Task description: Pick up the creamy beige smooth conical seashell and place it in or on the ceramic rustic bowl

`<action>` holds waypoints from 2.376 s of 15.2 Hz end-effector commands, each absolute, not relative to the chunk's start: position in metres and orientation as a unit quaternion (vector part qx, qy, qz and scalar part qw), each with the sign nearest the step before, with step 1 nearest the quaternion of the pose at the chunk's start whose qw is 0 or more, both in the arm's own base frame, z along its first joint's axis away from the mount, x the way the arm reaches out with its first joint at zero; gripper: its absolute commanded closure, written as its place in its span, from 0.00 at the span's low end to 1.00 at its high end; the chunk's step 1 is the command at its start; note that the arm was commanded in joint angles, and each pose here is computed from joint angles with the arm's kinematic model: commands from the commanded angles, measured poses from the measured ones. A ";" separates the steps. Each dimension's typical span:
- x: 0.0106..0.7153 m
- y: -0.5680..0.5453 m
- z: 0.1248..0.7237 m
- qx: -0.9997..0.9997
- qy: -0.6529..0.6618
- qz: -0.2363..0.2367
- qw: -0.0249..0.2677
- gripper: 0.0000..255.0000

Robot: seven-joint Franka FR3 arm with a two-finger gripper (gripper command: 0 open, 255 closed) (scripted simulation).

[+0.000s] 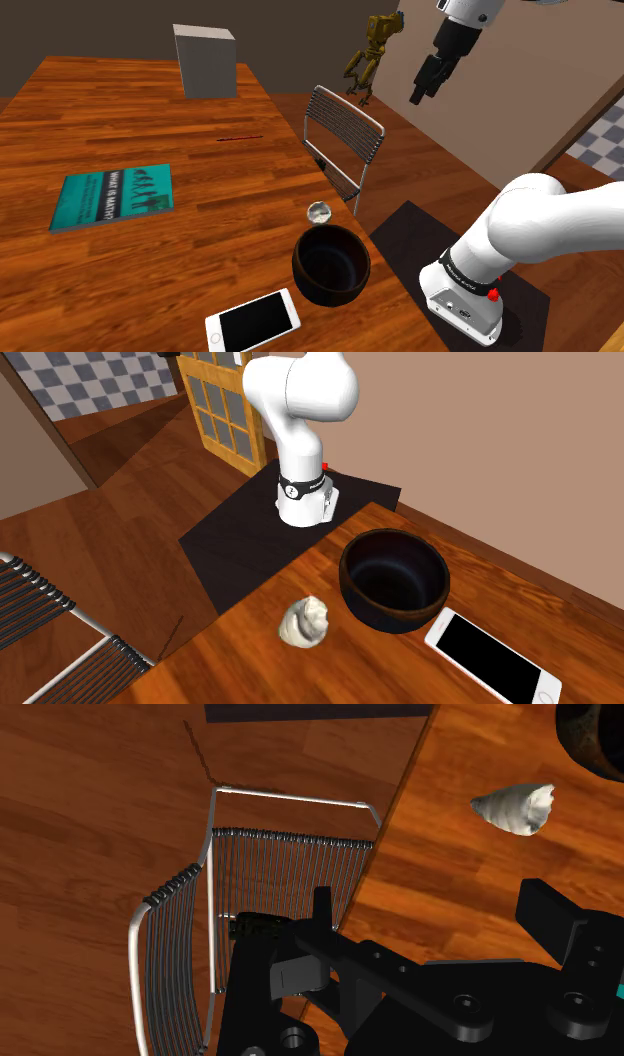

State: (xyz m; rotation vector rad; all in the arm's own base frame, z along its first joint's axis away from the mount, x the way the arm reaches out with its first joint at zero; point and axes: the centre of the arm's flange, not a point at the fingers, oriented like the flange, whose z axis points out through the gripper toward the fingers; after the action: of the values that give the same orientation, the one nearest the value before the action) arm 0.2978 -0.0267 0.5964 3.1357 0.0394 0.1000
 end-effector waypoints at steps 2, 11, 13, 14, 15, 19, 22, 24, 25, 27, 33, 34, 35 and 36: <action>0.298 -0.015 0.587 0.999 0.009 0.032 0.007 0.00; 0.304 0.081 0.501 0.998 -0.023 0.038 0.051 0.00; 0.306 0.101 0.481 0.997 -0.030 0.039 0.060 0.00; 0.307 0.111 0.471 0.997 -0.034 0.039 0.065 0.00; 0.309 0.121 0.461 0.996 -0.037 0.040 0.070 0.00; 0.315 0.160 0.419 0.994 -0.051 0.042 0.089 0.00; 0.320 0.188 0.386 0.992 -0.062 0.044 0.104 0.00; 0.324 0.205 0.364 0.990 -0.069 0.045 0.113 0.00; 0.327 0.214 0.353 0.989 -0.072 0.045 0.118 0.00; 0.331 0.231 0.330 0.988 -0.079 0.047 0.128 0.00; 0.337 0.240 0.290 0.986 -0.085 0.047 0.136 0.00; 0.337 0.238 0.285 0.986 -0.085 0.047 0.136 0.00; 0.338 0.237 0.280 0.986 -0.085 0.047 0.136 0.00; 0.338 0.235 0.275 0.986 -0.085 0.047 0.136 0.00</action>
State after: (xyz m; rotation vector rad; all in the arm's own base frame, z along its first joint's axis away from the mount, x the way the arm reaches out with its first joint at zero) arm 0.3360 0.2366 0.2808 2.8538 -0.2477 0.1371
